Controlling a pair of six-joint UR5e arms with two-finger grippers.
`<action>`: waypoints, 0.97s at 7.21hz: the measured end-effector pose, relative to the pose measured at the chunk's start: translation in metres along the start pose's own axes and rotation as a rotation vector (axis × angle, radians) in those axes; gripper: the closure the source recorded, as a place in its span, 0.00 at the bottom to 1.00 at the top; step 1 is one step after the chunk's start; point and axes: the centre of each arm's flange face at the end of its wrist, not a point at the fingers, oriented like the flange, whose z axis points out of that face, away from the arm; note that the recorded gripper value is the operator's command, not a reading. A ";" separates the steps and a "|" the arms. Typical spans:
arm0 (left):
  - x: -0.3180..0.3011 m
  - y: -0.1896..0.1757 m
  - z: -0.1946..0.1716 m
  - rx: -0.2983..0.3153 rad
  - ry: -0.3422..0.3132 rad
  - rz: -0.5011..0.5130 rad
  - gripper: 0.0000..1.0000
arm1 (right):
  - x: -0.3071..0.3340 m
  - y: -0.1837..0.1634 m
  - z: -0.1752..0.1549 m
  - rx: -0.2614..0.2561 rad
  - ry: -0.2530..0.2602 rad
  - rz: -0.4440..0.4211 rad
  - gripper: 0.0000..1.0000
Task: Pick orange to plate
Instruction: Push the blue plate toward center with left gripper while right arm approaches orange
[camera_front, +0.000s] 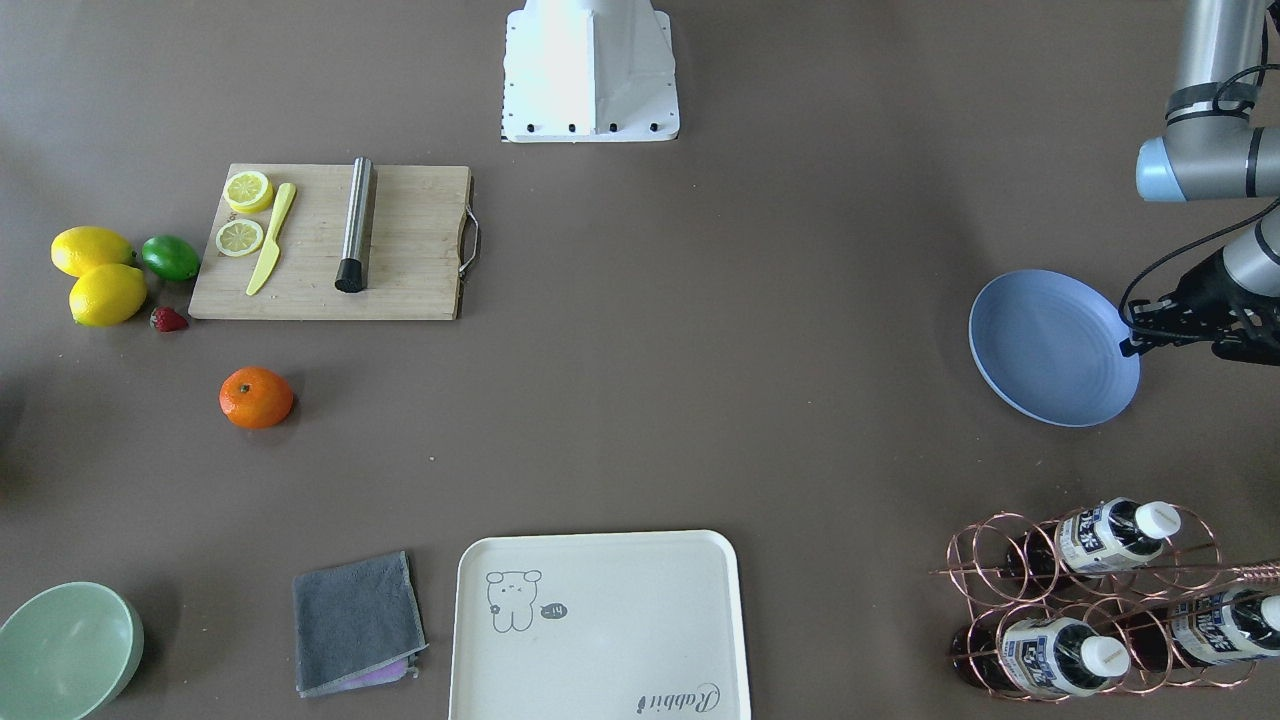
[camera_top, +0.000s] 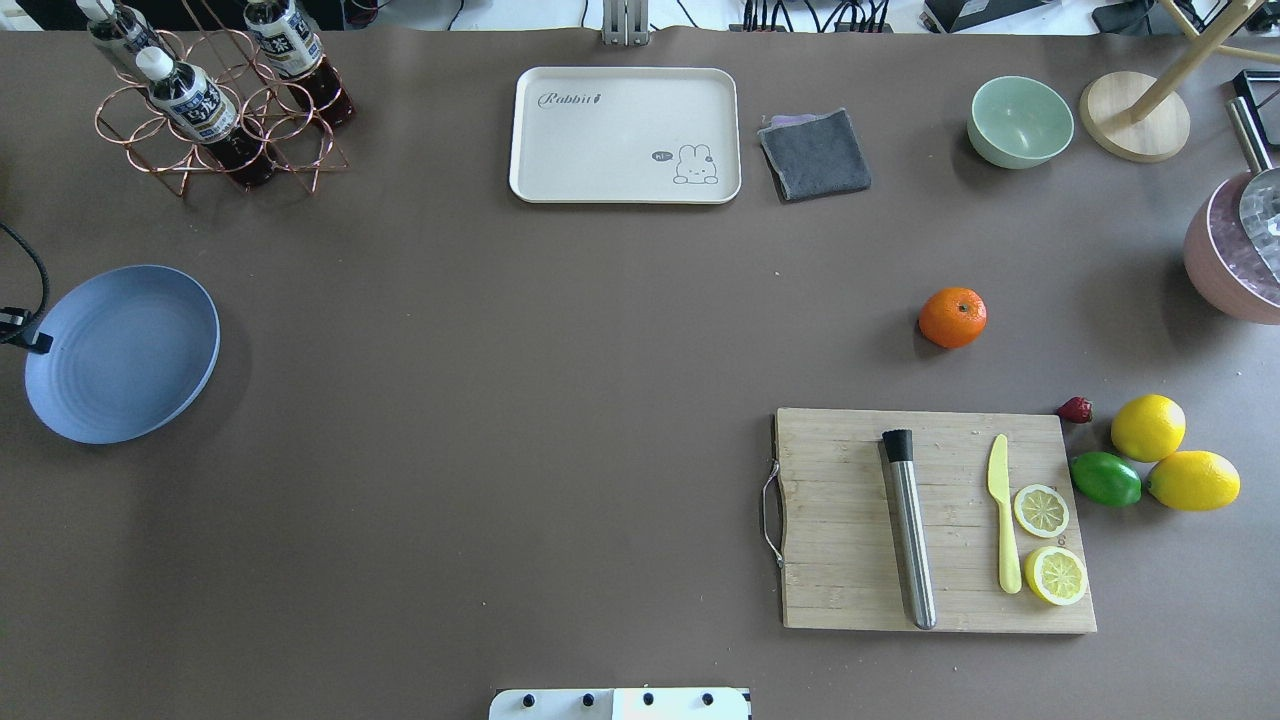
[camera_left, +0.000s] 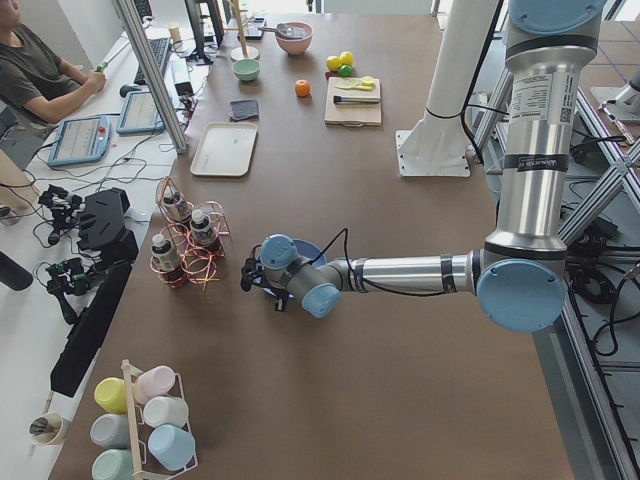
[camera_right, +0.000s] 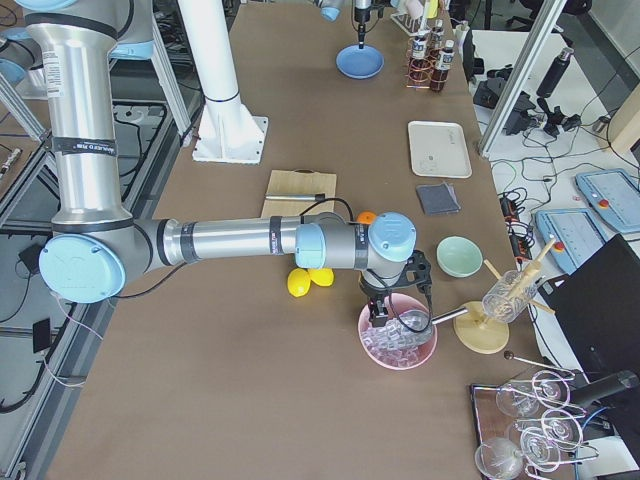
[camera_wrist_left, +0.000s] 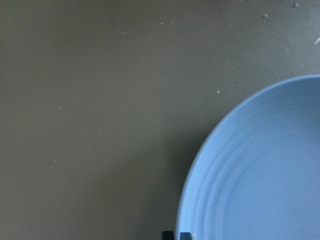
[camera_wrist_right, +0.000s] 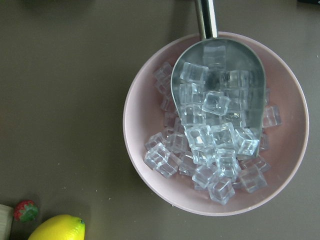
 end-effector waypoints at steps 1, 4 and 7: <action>0.051 -0.002 -0.010 0.001 0.062 -0.067 1.00 | -0.031 -0.014 0.001 0.001 -0.003 -0.009 0.00; 0.245 0.008 0.008 0.009 0.189 -0.219 1.00 | -0.131 -0.052 0.033 -0.047 -0.024 -0.052 0.00; 0.382 0.054 0.065 0.023 0.241 -0.250 1.00 | -0.211 -0.081 0.068 -0.087 -0.010 -0.055 0.00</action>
